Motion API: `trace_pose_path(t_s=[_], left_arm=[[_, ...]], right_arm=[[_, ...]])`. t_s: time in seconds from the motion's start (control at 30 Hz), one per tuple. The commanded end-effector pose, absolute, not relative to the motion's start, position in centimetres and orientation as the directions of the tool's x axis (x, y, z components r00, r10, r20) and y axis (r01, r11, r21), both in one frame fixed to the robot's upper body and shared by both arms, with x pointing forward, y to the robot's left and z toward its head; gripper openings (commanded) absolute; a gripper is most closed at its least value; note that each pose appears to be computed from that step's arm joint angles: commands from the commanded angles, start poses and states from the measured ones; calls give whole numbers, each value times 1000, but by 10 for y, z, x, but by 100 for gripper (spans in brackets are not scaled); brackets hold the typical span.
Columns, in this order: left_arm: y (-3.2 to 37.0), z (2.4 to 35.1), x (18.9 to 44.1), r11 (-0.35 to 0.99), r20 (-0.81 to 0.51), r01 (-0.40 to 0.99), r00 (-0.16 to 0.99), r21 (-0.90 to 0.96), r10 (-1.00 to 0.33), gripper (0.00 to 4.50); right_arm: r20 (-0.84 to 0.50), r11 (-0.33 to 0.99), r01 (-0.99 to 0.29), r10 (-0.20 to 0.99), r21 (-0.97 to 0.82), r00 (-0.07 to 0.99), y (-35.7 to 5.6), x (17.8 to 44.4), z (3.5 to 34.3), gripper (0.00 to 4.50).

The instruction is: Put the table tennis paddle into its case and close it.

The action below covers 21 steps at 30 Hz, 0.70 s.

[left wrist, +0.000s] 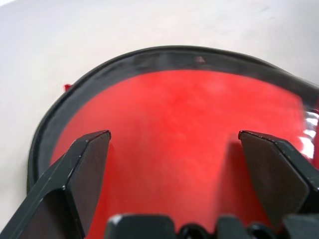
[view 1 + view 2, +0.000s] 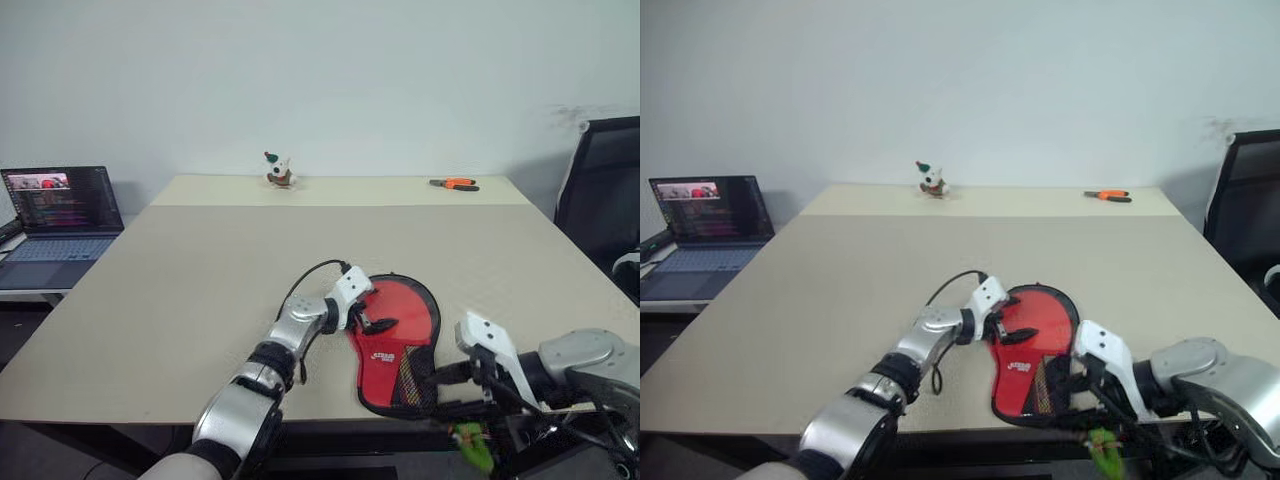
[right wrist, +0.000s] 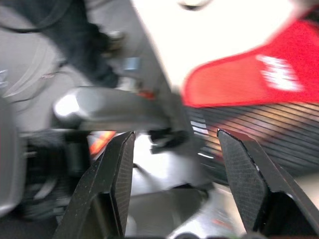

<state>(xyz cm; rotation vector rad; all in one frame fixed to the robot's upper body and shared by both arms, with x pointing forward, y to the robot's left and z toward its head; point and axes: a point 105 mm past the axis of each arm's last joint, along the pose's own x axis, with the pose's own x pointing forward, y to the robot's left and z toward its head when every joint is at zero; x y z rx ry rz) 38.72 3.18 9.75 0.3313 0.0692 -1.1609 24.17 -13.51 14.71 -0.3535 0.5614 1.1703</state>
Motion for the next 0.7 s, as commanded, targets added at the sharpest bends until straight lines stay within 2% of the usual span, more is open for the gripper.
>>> trace_pose_path(t_s=[0.03, 0.13, 0.4, 0.5, 0.7], left_arm=[[71, 130, 365, 340, -145, 916, 374, 212, -916, 450], [107, 140, 345, 409, -145, 895, 435, 178, -889, 450], [175, 149, 318, 665, -138, 725, 687, 179, -713, 450], [184, 145, 313, 692, -155, 696, 718, 192, -678, 450], [185, 142, 324, 760, -142, 615, 789, 211, -598, 450]], right_arm=[[-474, 436, -889, 760, -136, 445, -143, 281, 164, 279], [-365, 487, -858, 778, -163, 511, -149, 309, 170, 279], [-288, 553, -801, 747, -230, 599, -172, 362, 172, 279], [-292, 579, -762, 705, -290, 646, -183, 378, 173, 279], [-290, 588, -740, 683, -327, 671, -192, 390, 179, 279]])
